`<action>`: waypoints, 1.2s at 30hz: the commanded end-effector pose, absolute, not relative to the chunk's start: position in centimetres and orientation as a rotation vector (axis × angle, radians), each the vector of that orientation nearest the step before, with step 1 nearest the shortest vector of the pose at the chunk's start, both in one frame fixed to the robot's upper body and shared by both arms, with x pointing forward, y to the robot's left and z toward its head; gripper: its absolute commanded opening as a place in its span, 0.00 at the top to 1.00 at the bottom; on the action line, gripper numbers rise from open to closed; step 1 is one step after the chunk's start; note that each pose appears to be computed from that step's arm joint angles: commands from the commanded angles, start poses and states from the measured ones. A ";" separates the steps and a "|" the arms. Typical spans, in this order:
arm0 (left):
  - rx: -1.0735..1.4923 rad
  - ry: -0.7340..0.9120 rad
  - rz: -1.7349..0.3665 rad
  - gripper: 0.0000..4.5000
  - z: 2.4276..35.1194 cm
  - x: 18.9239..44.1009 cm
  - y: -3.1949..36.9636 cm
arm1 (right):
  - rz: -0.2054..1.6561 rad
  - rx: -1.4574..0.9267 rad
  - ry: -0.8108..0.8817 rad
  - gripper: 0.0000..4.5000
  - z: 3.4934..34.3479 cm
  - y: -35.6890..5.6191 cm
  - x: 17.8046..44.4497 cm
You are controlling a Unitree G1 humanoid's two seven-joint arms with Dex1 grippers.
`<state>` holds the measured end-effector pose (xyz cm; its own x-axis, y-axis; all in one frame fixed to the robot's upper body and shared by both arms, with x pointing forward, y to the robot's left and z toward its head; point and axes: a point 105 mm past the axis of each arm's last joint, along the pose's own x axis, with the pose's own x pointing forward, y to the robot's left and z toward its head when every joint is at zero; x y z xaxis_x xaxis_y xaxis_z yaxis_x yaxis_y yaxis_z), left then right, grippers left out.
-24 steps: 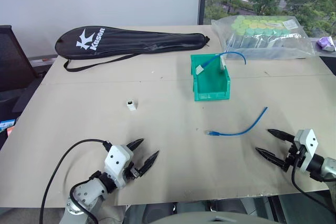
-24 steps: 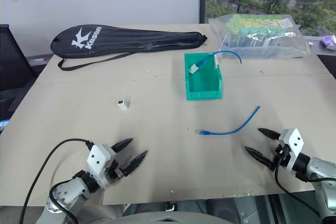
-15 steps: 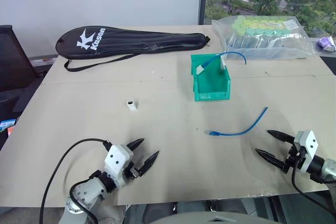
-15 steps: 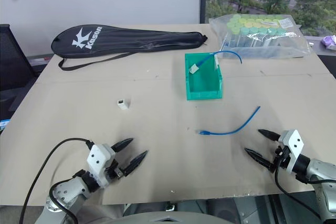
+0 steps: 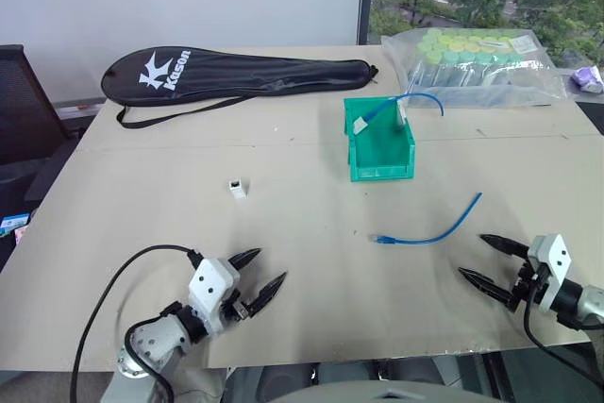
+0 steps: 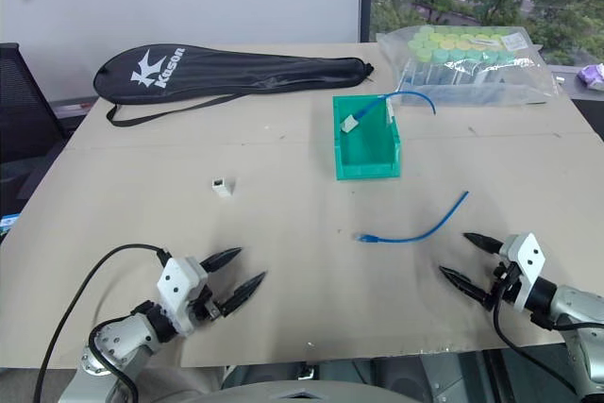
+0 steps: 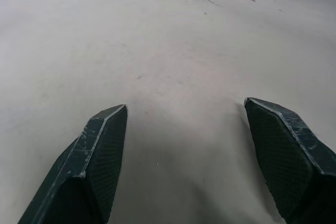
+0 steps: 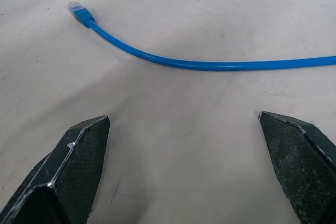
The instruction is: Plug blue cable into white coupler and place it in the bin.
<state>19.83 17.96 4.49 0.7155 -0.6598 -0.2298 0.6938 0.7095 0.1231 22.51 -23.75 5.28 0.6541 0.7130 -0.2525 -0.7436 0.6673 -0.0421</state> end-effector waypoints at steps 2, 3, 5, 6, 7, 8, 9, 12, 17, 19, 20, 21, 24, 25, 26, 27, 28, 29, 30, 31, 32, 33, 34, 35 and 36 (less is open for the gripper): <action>0.235 0.182 -1.003 0.19 6.6 19.1 16.6 | 0.986 -0.209 0.154 0.01 7.8 -19.7 23.7; 0.250 0.176 -1.048 0.19 7.4 19.3 16.5 | 1.015 -0.222 0.150 0.01 8.2 -18.7 24.1; 0.282 0.162 -1.125 0.19 8.9 19.8 16.1 | 1.067 -0.261 0.139 0.01 8.7 -16.6 24.7; 0.288 0.161 -1.146 0.19 9.3 19.9 16.0 | 1.077 -0.269 0.139 0.01 8.8 -16.1 24.9; 0.292 0.158 -1.177 0.19 9.9 20.0 15.9 | 1.107 -0.273 0.143 0.01 8.9 -15.1 25.1; 0.297 0.154 -1.203 0.19 10.5 20.2 15.7 | 1.135 -0.298 0.162 0.01 8.7 -14.2 25.3; 0.303 0.154 -1.226 0.19 10.9 20.3 15.6 | 1.159 -0.322 0.180 0.01 8.5 -13.6 25.4; 0.315 0.155 -1.272 0.19 12.1 20.6 15.4 | 1.178 -0.335 0.230 0.01 8.0 -12.8 26.1; 0.339 0.162 -1.288 0.19 13.0 20.9 15.6 | 1.210 -0.387 0.249 0.28 7.6 -12.1 26.9; 0.344 0.166 -1.287 0.19 13.0 20.9 15.9 | 1.236 -0.383 0.244 0.50 7.6 -11.6 26.9; 0.347 0.170 -1.285 0.19 12.9 20.9 16.0 | 1.251 -0.383 0.242 0.64 7.6 -11.2 26.9; 0.352 0.178 -1.281 0.19 12.7 21.0 16.2 | 1.267 -0.387 0.239 0.71 7.5 -10.9 26.8; 0.369 0.191 -1.267 0.19 12.2 21.1 16.7 | 1.295 -0.404 0.230 0.98 7.4 -10.2 26.9; 0.368 0.193 -1.266 0.19 12.1 21.2 16.8 | 1.304 -0.404 0.222 0.98 7.4 -9.8 27.1; 0.367 0.194 -1.265 0.19 12.0 21.2 16.8 | 1.312 -0.405 0.213 0.98 7.5 -9.4 27.3; 0.366 0.194 -1.266 0.19 12.0 21.2 16.8 | 1.317 -0.404 0.203 0.98 7.7 -9.0 27.5; 0.365 0.195 -1.267 0.19 11.9 21.3 16.9 | 1.320 -0.403 0.194 0.98 7.8 -8.6 27.8; 0.365 0.194 -1.268 0.19 11.9 21.3 16.9 | 1.323 -0.403 0.186 0.98 7.9 -8.2 28.2; 0.365 0.195 -1.268 0.19 11.8 21.4 16.9 | 1.327 -0.409 0.175 0.98 8.0 -7.8 28.6; 0.367 0.193 -1.269 0.19 11.8 21.6 16.9 | 1.331 -0.421 0.165 0.98 8.1 -7.2 29.1; 0.369 0.192 -1.269 0.19 11.7 21.7 17.0 | 1.335 -0.432 0.160 0.98 8.2 -6.8 29.5; 0.372 0.189 -1.272 0.19 11.7 21.9 16.9 | 1.344 -0.441 0.165 0.98 8.1 -6.4 29.7; 0.374 0.187 -1.274 0.19 11.7 22.0 16.9 | 1.353 -0.449 0.174 0.98 8.0 -6.1 29.9; 0.375 0.185 -1.276 0.19 11.7 22.1 16.9 | 1.364 -0.458 0.183 0.98 7.9 -5.8 30.0; 0.376 0.180 -1.278 0.19 11.6 22.3 16.8 | 1.372 -0.468 0.193 0.82 7.8 -5.6 30.1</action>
<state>22.18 16.98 11.30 0.2912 -0.8929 -0.3435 0.9558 0.2564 0.1439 30.06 -5.80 7.76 0.2129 0.8977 -0.3858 -0.9694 0.1448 -0.1981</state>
